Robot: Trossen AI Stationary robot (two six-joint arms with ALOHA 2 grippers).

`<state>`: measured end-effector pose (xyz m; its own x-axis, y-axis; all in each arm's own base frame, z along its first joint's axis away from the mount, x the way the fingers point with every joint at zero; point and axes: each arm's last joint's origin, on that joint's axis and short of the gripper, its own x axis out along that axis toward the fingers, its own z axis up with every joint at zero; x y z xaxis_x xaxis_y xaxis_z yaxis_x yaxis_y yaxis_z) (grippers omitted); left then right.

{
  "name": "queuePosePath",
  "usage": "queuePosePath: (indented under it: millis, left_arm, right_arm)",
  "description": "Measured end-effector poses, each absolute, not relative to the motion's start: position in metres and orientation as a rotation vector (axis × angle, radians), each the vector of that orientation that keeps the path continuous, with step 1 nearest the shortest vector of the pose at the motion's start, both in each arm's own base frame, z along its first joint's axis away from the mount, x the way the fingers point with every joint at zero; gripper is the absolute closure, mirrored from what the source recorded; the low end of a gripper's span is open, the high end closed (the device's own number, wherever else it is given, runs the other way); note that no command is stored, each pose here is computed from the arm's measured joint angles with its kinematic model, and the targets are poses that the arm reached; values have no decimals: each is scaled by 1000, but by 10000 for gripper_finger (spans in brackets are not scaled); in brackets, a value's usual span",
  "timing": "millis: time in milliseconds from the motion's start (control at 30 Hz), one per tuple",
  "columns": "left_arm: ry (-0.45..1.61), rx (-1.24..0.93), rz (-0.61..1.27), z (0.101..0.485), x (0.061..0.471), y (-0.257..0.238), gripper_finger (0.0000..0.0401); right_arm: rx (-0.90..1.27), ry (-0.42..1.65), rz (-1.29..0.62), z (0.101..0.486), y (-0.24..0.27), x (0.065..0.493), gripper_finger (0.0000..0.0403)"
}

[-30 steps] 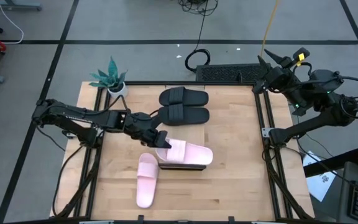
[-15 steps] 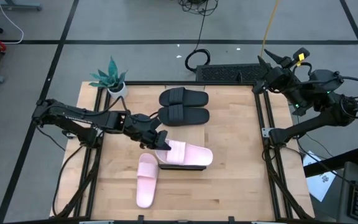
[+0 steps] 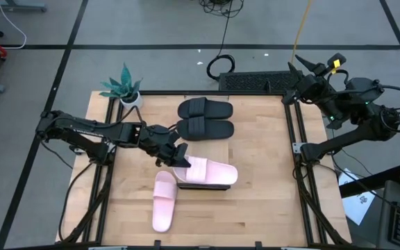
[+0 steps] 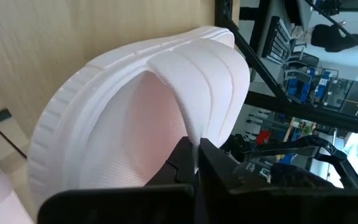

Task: Pick and place slides into the shelf
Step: Put the top white slides on the shelf

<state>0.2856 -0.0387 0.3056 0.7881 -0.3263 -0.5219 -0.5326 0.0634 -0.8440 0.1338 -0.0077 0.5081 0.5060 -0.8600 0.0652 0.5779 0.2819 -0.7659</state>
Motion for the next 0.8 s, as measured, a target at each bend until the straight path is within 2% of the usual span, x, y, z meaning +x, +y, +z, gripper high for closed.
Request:
queuePosePath:
  millis: [800]
  left_arm:
    - [775, -1578, 220, 301, 283, -39, 398]
  right_arm:
    - [-826, 398, -997, 508, -8, 134, 293]
